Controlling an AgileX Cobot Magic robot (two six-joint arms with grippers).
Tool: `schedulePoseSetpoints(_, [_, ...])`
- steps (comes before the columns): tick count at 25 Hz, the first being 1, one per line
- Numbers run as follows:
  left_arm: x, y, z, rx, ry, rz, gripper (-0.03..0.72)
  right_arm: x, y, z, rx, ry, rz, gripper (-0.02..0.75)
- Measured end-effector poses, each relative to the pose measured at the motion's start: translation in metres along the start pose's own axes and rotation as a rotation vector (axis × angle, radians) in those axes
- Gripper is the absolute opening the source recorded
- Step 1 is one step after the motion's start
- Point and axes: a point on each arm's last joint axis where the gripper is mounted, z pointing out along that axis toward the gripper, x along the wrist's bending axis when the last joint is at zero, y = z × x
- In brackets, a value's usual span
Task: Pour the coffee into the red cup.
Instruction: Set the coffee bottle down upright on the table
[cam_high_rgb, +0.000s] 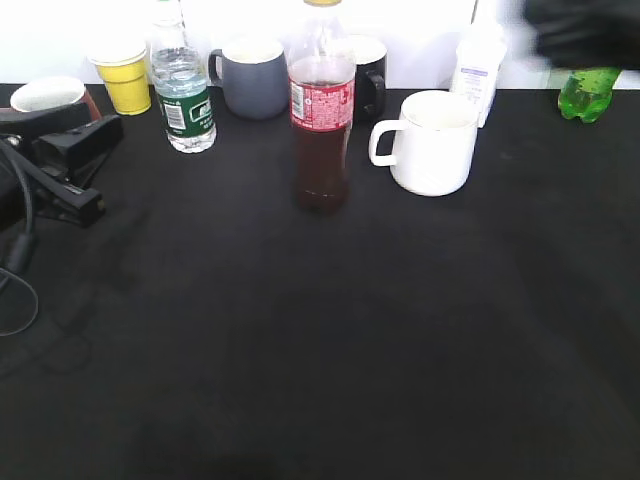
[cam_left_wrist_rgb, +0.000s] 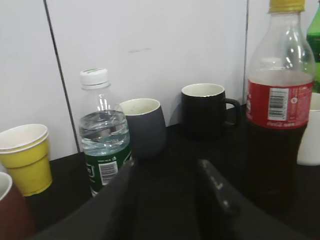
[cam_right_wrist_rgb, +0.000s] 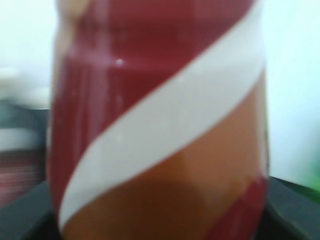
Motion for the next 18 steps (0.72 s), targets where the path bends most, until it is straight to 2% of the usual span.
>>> schedulePoseSetpoints(2, [0.0,0.0,0.0,0.003,0.0,-0.002,0.292,-0.036,-0.003,-0.002,-0.003,-0.116,0.013,0.531])
schedulePoseSetpoints(3, [0.0,0.0,0.0,0.003,-0.001,-0.003,0.292,-0.045,-0.006,0.001,-0.031,-0.145,0.017,0.531])
schedulePoseSetpoints(6, [0.0,0.0,0.0,0.004,-0.004,-0.011,0.292,-0.051,-0.033,0.024,-0.087,-0.164,0.023,0.531])
schedulePoseSetpoints(8, [-0.001,0.0,0.0,0.005,-0.008,-0.023,0.292,-0.057,-0.061,0.038,-0.066,-0.224,0.063,0.531])
schedulePoseSetpoints(11, [-0.003,-0.001,0.0,0.007,-0.037,-0.016,0.292,-0.06,-0.093,0.062,-0.022,-0.236,0.061,0.531])
schedulePoseSetpoints(18, [-0.003,-0.001,0.0,0.008,-0.038,-0.018,0.292,-0.065,-0.153,0.112,0.058,-0.235,0.051,0.531])
